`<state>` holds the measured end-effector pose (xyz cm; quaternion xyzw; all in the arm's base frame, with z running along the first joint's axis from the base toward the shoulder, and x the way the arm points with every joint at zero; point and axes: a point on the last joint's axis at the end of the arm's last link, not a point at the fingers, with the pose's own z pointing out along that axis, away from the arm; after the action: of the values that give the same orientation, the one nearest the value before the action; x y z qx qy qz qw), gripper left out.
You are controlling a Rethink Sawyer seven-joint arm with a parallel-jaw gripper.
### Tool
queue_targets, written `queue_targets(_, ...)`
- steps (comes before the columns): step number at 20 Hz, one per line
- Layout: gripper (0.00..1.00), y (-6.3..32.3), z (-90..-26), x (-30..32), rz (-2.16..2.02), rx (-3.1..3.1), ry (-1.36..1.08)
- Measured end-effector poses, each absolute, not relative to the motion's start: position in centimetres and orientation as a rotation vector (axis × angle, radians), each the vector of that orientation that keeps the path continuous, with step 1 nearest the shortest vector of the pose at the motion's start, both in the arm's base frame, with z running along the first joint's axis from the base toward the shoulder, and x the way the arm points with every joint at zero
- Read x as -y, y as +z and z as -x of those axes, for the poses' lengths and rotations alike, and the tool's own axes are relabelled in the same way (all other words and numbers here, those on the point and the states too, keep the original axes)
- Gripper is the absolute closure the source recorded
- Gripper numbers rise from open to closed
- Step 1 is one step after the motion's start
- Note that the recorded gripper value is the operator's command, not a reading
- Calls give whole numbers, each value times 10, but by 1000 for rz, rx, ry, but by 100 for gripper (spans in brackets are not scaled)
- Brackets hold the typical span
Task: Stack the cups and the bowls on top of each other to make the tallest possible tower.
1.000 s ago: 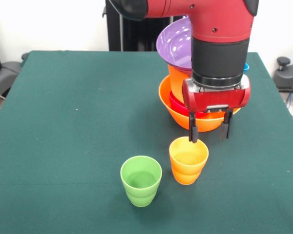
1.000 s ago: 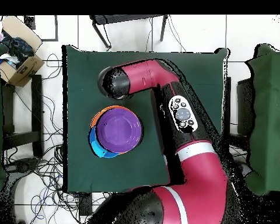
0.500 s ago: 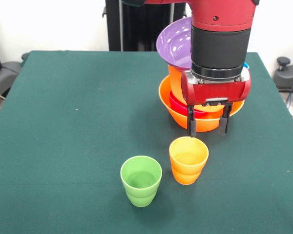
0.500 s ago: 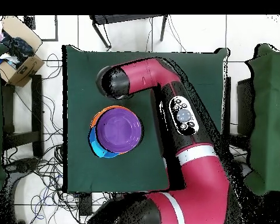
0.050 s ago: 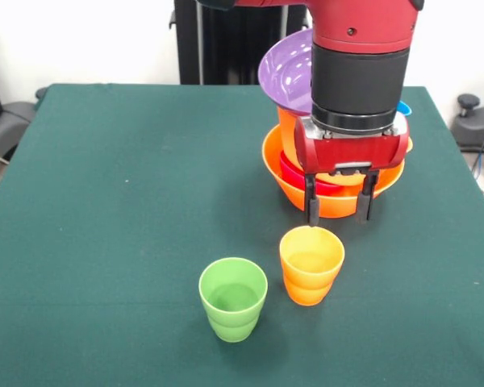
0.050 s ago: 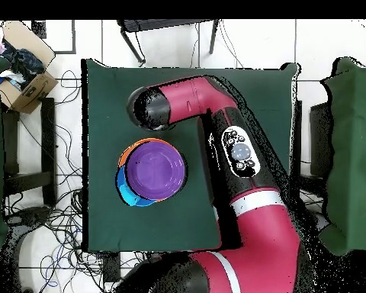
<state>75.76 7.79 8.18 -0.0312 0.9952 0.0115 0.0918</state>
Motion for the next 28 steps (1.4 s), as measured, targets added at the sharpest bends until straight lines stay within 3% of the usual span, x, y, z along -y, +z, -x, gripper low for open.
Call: queue_targets(28, 0, 42, -744, -78, 173, -2961, -6)
